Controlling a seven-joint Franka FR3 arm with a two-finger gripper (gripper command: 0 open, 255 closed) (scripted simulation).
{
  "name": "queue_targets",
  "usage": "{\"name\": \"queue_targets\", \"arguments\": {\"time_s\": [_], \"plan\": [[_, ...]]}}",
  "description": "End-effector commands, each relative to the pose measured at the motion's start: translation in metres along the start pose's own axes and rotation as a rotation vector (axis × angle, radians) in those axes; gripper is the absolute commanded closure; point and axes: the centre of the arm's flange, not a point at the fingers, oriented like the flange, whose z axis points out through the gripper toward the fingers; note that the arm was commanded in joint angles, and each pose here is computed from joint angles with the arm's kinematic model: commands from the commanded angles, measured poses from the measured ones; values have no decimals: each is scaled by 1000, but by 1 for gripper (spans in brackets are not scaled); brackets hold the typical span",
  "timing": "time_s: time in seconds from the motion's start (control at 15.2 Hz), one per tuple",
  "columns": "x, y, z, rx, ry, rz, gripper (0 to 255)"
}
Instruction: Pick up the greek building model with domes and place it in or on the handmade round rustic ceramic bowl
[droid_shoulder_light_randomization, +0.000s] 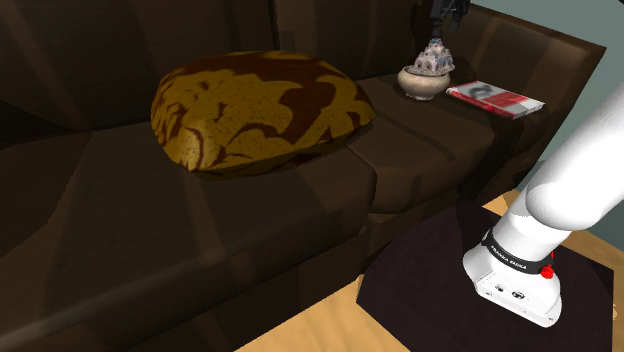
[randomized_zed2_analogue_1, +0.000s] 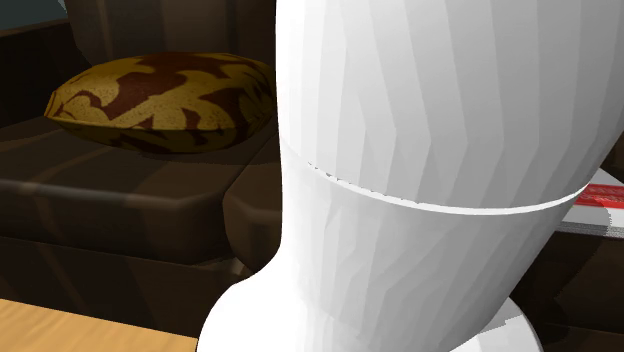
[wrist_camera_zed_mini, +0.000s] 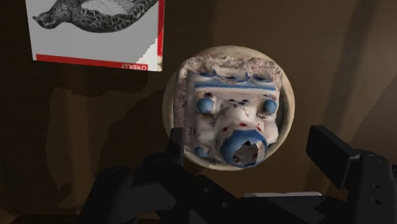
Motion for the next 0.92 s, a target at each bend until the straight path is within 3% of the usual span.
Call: {"name": "queue_targets", "arguments": {"time_s": [0.0, 0.07, 0.33, 0.86], "plan": [[0, 0, 0, 0, 0, 0, 0], [0, 0, 0, 0, 0, 0, 0], [0, 0, -50, 0, 0, 0, 0], [0, 0, -50, 0, 0, 0, 0]]}}
